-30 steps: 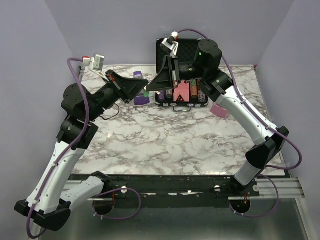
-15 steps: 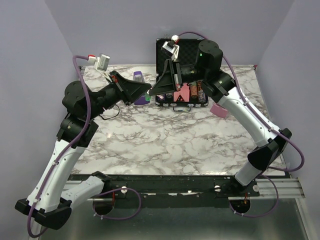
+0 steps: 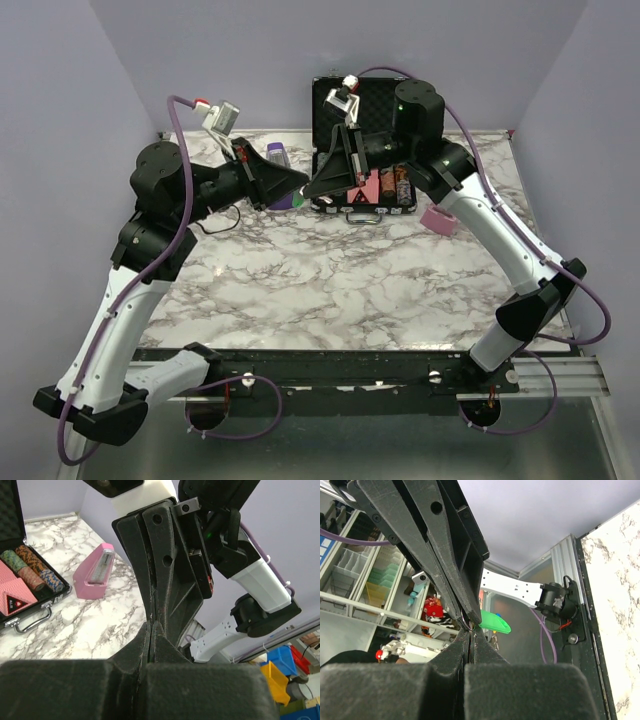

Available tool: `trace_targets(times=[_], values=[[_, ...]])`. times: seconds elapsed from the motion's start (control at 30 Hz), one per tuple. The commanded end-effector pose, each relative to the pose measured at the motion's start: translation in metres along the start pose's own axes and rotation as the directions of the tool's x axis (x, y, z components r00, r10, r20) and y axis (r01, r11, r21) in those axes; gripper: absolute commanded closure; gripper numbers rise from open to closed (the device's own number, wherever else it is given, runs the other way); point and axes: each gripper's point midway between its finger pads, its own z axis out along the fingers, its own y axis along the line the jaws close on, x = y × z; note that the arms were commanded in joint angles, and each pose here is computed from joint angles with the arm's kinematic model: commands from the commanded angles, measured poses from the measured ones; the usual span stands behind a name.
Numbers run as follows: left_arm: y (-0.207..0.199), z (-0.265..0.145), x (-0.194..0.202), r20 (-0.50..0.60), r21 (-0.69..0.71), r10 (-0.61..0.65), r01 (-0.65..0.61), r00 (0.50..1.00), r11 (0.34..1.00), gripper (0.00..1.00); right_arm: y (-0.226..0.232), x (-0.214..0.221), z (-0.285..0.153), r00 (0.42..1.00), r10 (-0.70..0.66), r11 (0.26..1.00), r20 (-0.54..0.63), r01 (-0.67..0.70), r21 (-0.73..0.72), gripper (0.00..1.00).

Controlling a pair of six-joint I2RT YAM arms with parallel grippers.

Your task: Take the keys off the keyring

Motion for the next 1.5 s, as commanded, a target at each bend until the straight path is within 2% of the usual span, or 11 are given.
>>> trace_targets(times=[0.0, 0.53, 1.47], values=[[-0.022, 0.002, 0.021, -0.135, 0.139, 0.019, 0.000, 0.991, 0.990, 1.00, -0.018, 0.014, 0.013, 0.998, 0.047, 0.998, -0.031, -0.045, 0.041, 0.99], [-0.036, -0.006, 0.048, -0.298, 0.281, 0.073, 0.014, 0.952, 0.960, 1.00, -0.027, 0.027, 0.009, 0.996, 0.064, 0.995, -0.060, -0.059, 0.082, 0.99], [-0.027, -0.025, 0.092, -0.505, 0.329, 0.086, 0.099, 0.859, 0.939, 1.00, -0.036, 0.062, -0.005, 0.984, 0.091, 0.987, -0.153, -0.068, 0.148, 0.99]])
